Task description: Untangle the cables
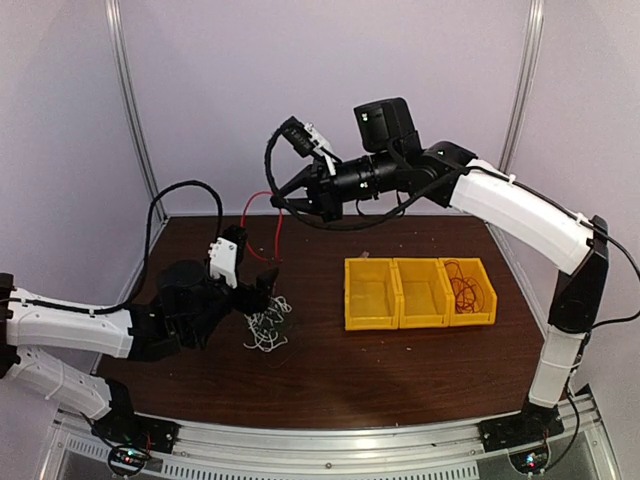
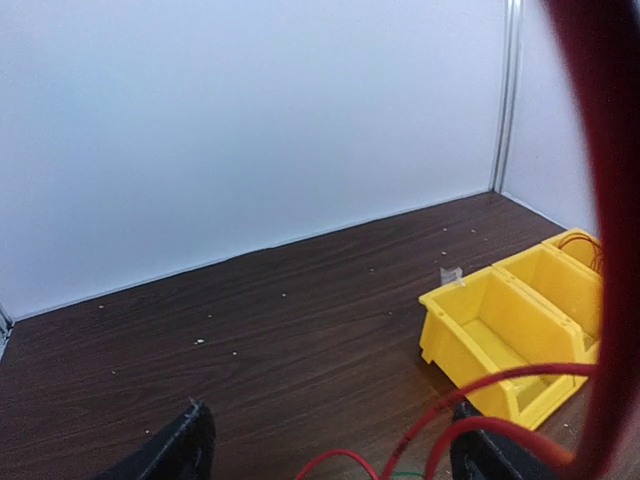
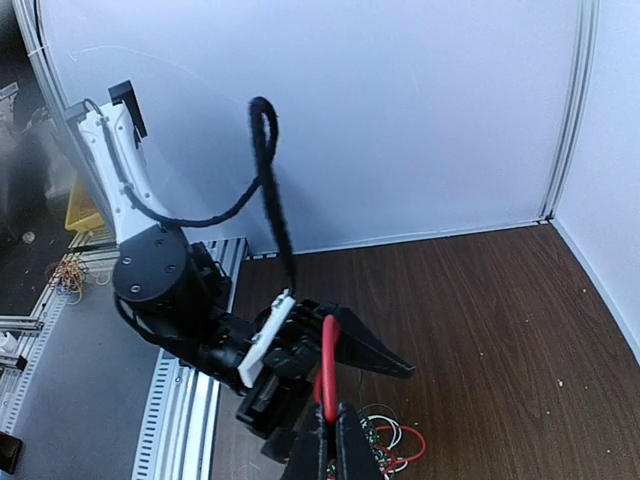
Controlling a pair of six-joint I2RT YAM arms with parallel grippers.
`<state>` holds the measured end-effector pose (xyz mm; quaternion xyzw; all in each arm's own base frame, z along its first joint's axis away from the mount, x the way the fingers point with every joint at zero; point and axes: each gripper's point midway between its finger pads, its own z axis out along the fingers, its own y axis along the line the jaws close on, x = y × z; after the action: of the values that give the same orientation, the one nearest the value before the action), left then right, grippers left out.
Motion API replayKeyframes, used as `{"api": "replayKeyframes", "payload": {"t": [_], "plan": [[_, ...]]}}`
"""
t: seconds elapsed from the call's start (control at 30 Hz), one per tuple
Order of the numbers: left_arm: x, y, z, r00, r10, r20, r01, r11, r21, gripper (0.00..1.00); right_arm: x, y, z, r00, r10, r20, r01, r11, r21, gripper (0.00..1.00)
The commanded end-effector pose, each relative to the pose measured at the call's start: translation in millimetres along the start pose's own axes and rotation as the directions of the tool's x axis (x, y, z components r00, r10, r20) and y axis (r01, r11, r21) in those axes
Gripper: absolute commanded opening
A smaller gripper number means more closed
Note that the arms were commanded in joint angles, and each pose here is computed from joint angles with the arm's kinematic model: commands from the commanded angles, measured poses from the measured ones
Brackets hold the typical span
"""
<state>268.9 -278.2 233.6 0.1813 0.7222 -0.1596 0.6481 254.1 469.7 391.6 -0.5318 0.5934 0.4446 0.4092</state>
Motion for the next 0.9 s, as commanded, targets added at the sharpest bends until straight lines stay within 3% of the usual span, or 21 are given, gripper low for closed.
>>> {"api": "replayKeyframes", "payload": {"t": [0.0, 0.1, 0.2, 0.47, 0.87], "plan": [[0.9, -0.7, 15.5, 0.996, -0.056, 0.07, 0.052, 0.997, 0.057, 0.8, -49.3, 34.5, -27.9, 0.99, -0.05, 0.13, 0.061, 0.995, -0.078, 0.0], [29.2, -11.7, 24.9, 0.998, -0.051, 0.026, 0.048, 0.991, 0.126, 0.68, -65.1, 40.6, -38.9, 0.985, -0.071, 0.16, 0.083, 0.994, -0.073, 0.0], [59.0, -13.0, 27.9, 0.997, -0.066, -0.028, 0.069, 0.987, 0.142, 0.63, -85.3, 45.7, -53.5, 0.974, -0.126, 0.19, 0.137, 0.99, -0.045, 0.0], [117.5, 3.7, 6.6, 0.987, -0.1, -0.124, 0.113, 0.988, 0.108, 0.6, -167.6, 50.8, -133.8, 0.897, -0.28, 0.343, 0.255, 0.96, 0.117, 0.0], [134.4, 20.6, -5.7, 0.981, -0.115, -0.158, 0.123, 0.991, 0.044, 0.56, -189.4, 65.2, -169.6, 0.855, -0.323, 0.406, 0.308, 0.946, 0.103, 0.0]]}}
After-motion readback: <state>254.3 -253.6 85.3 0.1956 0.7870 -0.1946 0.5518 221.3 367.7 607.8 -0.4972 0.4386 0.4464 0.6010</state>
